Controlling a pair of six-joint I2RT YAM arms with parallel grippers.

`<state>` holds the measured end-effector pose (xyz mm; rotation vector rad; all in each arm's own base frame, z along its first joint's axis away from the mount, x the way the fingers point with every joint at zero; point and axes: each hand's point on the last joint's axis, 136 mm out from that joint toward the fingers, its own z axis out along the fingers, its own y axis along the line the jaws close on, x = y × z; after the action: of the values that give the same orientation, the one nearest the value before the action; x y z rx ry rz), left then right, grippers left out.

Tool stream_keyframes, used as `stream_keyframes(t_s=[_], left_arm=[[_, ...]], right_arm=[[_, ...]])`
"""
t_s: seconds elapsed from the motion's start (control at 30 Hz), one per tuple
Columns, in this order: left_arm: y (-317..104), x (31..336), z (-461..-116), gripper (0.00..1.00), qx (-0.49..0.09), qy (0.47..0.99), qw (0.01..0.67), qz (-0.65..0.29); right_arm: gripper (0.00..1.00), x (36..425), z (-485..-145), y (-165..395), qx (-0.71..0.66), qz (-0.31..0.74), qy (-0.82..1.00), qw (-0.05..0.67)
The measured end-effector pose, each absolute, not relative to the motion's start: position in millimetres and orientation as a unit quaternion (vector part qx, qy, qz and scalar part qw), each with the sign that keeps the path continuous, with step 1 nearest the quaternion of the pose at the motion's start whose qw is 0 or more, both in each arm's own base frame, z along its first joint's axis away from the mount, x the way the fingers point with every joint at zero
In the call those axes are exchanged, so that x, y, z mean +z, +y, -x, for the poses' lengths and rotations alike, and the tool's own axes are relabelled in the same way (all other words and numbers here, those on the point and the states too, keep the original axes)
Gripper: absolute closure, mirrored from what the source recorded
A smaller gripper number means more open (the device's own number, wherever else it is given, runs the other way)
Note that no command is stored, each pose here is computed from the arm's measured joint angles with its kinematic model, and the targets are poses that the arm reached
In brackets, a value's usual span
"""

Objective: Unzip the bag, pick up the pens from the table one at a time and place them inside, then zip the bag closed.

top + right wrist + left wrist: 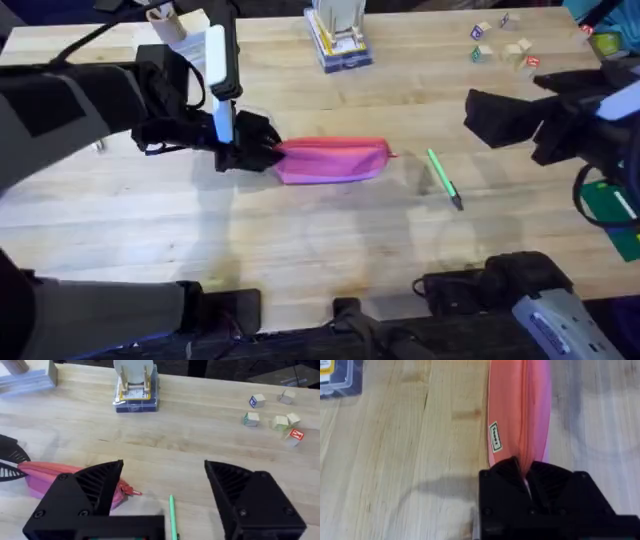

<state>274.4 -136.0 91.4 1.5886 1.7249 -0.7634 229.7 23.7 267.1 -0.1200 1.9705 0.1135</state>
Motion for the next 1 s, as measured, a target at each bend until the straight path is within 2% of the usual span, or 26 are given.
stream_keyframes(t_s=[0.1,1.0], left_arm=[[-136.1,91.4,-274.5,0.938,-0.292,0.659,0.332,-0.608],[-136.1,91.4,-274.5,0.941,-0.292,0.659,0.332,-0.608]], right_arm=[[0.004,263.7,-228.2,23.7,0.048,0.050,0.837,0.543],[0.004,256.7,-225.7,27.6,0.054,0.063,0.844,0.530]])
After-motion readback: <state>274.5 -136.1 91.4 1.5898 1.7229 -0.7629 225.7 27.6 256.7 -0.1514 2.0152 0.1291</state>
